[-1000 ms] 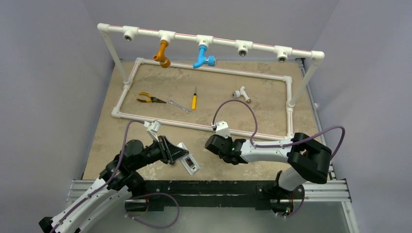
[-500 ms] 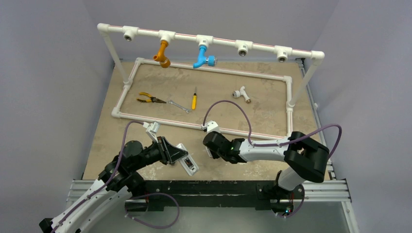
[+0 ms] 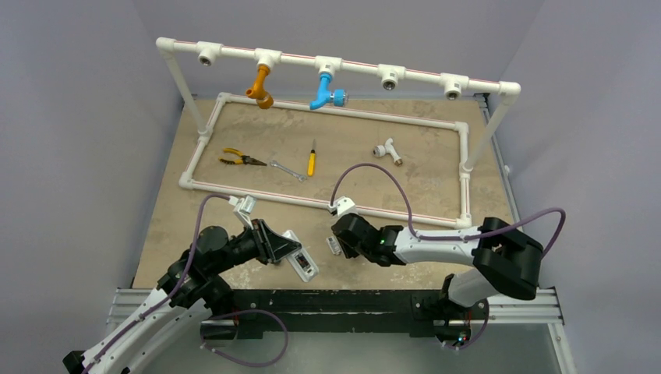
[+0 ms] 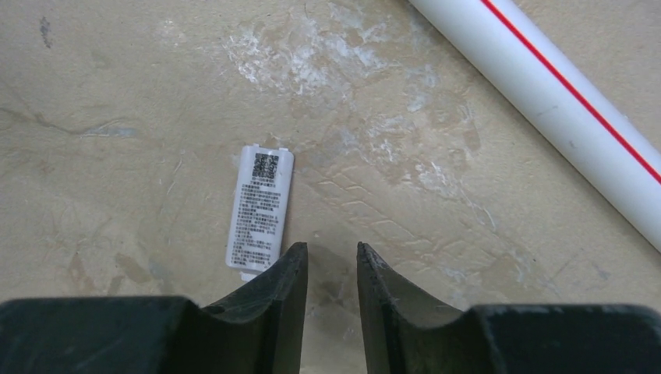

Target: Load the batteries into the remote control

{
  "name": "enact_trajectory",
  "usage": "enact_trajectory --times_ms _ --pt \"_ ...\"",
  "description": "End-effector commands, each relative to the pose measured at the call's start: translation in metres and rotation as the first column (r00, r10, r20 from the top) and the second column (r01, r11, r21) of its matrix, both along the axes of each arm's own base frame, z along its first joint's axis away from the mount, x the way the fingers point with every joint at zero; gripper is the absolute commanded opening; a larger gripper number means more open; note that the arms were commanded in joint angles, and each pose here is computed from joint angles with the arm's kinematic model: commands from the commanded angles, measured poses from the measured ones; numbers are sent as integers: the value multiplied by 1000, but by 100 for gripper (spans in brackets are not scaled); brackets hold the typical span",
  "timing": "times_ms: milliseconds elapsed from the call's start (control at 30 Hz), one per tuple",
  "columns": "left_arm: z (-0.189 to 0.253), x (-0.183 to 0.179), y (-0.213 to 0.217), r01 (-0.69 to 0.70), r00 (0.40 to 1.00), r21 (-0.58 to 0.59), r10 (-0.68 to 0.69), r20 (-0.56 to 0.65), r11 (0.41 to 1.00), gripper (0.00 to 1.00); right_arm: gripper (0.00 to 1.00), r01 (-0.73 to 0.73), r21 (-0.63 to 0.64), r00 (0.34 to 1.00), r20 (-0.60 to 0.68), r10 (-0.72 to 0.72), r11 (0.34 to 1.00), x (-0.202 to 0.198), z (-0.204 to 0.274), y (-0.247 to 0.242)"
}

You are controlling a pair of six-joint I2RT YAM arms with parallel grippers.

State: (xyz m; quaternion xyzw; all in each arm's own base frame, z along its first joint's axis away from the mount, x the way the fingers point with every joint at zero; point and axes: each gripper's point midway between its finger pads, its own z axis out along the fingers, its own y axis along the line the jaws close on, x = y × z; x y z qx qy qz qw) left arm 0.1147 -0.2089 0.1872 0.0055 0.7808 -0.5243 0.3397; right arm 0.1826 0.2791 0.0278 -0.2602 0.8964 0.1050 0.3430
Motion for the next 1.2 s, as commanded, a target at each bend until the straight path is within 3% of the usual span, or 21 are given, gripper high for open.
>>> enact_trajectory --times_ms 0,333,433,567,767,1167 --pt "31 2 2 -8 996 -55 12 85 998 0 30 47 11 997 56 -48 999 6 21 -13" --pt "29 2 0 -2 997 -57 7 81 998 0 51 53 121 998 38 -58 991 -1 41 -6" --pt "29 2 0 -1 997 -56 6 80 998 0 67 19 152 999 22 -23 988 -5 44 6" --pt "29 1 1 0 997 -55 4 78 998 0 72 10 158 1000 11 -12 987 -7 43 17" --pt "29 1 1 -1 997 -54 5 80 999 0 73 -9 143 999 -30 13 990 -13 30 30" --pt "27 0 3 -4 997 -50 8 78 999 0 51 -29 65 999 -36 32 997 -18 16 42"
